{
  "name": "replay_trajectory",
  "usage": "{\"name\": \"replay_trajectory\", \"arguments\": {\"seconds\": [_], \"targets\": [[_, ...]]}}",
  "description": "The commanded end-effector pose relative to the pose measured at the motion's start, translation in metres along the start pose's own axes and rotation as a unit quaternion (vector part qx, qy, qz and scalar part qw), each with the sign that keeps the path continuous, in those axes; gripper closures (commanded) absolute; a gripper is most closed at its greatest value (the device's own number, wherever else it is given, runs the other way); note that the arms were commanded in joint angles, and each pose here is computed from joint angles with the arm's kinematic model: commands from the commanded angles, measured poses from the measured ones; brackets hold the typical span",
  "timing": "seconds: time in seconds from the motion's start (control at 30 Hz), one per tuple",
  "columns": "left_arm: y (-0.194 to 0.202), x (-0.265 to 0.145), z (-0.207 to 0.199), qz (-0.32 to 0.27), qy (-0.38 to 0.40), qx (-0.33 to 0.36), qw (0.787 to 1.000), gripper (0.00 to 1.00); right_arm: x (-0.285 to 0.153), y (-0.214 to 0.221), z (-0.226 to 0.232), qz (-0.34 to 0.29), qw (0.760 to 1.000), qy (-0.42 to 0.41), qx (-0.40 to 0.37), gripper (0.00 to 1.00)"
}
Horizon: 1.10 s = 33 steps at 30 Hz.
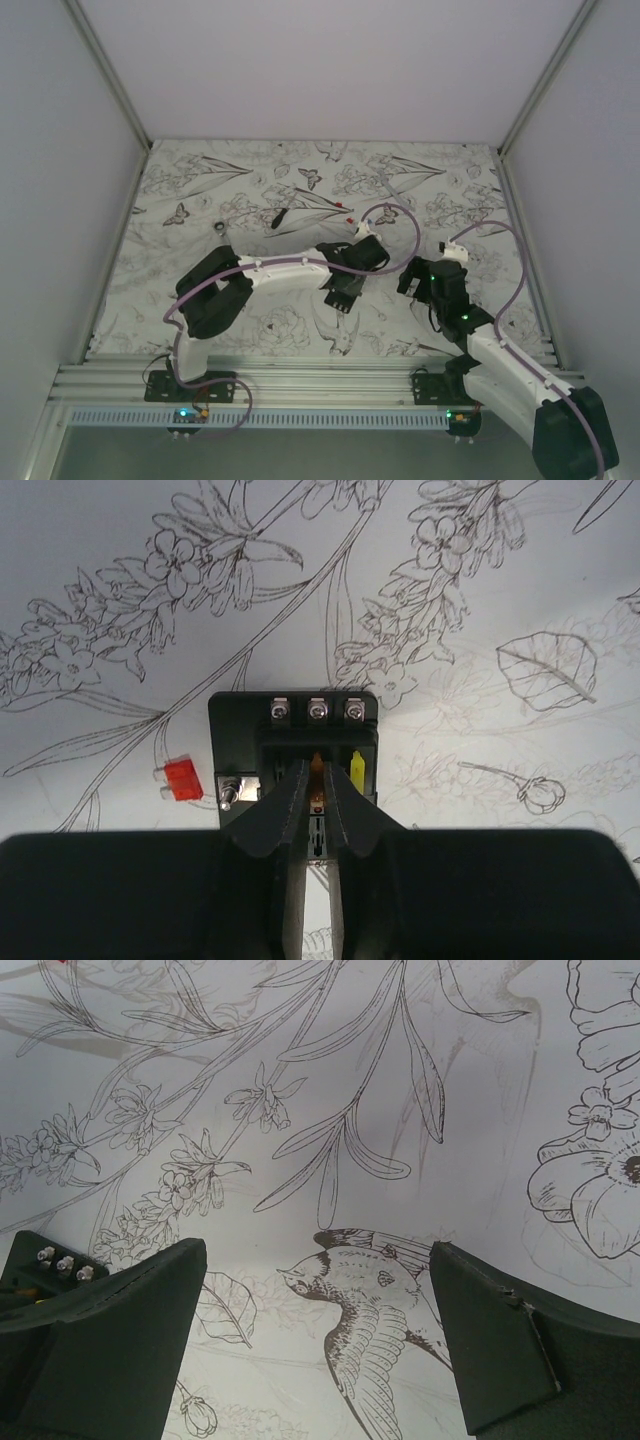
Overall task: Snap on the fuse box
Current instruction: Install the fuse at the fuse box base.
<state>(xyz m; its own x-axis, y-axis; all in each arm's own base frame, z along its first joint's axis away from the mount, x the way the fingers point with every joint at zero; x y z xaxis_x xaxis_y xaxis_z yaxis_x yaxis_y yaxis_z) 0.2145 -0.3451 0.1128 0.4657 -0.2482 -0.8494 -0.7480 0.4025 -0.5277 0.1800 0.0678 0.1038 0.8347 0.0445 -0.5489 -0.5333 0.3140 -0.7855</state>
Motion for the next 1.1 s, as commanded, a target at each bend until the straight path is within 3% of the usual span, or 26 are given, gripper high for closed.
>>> {"name": "replay_trajectory", "arguments": {"seconds": [0.0,0.43,0.67,0.8,1.07], "targets": [[0.005,-0.009,0.006,0.035,-0.02,0.035,0.999,0.84,0.001,-0.014,0.007,-0.02,1.0,-0.014,0.003,0.0],[-0.016,-0.027,0.009,0.026,0.013,0.012,0.999,0.72,0.002,-0.014,0.008,-0.016,1.0,-0.017,0.002,0.0],[-0.006,-0.023,0.014,0.064,0.017,-0.005,0.998,0.76,0.001,-0.014,0.008,-0.017,1.0,-0.017,0.003,0.0],[-0.007,-0.02,0.012,0.069,0.024,-0.004,0.997,0.82,0.001,-0.014,0.008,-0.018,1.0,-0.017,0.003,0.0],[-0.011,-0.021,0.009,0.064,0.031,-0.004,0.997,0.83,0.001,-0.014,0.008,-0.018,1.0,-0.018,0.003,0.0]]}}
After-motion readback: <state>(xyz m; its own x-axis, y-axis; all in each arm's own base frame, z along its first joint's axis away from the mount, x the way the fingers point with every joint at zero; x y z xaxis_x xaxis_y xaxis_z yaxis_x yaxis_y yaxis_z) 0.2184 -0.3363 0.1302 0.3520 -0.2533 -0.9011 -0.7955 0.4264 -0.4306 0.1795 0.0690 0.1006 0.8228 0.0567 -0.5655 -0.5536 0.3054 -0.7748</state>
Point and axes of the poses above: each gripper's point midway between its finger pads, its own x axis out along the fingers, its own z axis along the line the jaws close on, y = z × x, the point moved 9 cm from there along -x, back along the fingers, and after that the axes turned 4 degrees about x, right-handed, at the moved point
